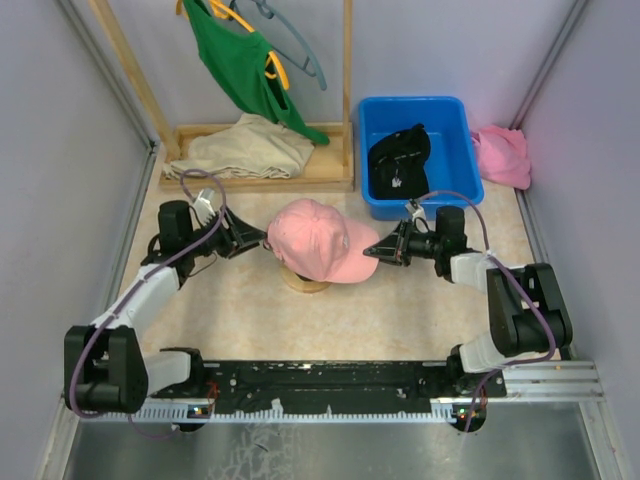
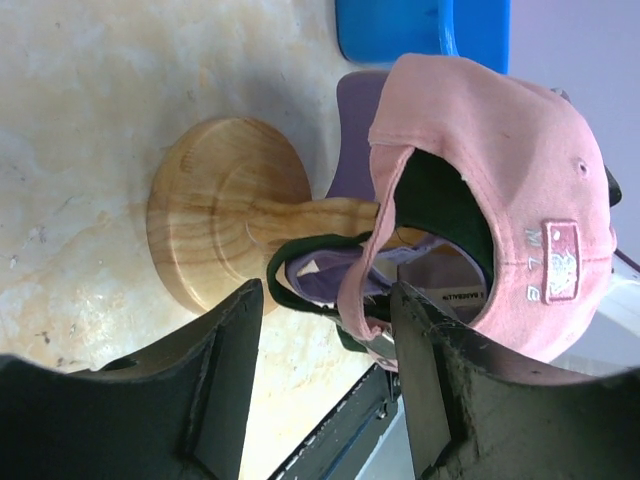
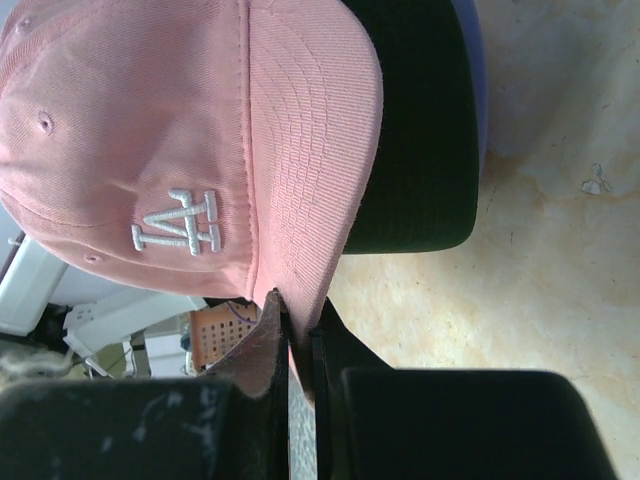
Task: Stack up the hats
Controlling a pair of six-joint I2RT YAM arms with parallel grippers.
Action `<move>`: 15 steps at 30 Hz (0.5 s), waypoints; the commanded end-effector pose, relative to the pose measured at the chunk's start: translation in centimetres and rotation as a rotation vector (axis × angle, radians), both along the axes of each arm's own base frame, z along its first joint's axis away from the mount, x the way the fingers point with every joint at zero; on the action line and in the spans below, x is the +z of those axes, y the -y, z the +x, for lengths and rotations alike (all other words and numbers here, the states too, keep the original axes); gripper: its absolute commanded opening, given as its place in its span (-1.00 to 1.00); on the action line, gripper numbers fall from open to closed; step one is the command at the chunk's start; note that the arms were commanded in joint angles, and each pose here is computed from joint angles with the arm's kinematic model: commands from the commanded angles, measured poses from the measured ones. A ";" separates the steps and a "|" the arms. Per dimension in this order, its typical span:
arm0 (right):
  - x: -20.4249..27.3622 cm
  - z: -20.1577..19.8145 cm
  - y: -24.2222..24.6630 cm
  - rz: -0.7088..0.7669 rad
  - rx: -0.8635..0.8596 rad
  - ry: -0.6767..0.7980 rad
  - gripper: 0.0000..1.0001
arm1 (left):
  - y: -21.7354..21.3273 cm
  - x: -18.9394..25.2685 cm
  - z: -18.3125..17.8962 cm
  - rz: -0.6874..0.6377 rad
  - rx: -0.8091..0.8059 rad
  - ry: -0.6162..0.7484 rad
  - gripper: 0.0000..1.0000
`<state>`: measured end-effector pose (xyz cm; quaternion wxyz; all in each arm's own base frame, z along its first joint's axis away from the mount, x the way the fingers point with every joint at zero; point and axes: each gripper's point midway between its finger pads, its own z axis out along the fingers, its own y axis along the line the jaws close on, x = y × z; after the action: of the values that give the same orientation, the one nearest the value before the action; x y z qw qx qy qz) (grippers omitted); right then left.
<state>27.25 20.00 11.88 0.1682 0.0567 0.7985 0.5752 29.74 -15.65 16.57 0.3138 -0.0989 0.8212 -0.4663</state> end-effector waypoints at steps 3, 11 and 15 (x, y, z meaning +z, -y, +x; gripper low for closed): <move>-4.1 0.1 1.8 -0.143 -0.094 -0.067 -1.00 | 1.4 0.5 0.7 -0.036 -0.047 0.043 0.27; -3.7 0.1 1.8 -0.145 -0.091 -0.056 -1.00 | 3.8 -2.8 1.4 0.024 -0.080 -0.008 0.02; -3.4 0.2 2.0 -0.168 -0.098 -0.039 -0.63 | 3.9 -4.4 1.5 0.041 -0.074 -0.044 -0.42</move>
<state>27.11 19.91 12.07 0.1715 0.0560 0.8004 0.5716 30.23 -19.60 12.91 0.2651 -0.0743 0.8355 -0.4756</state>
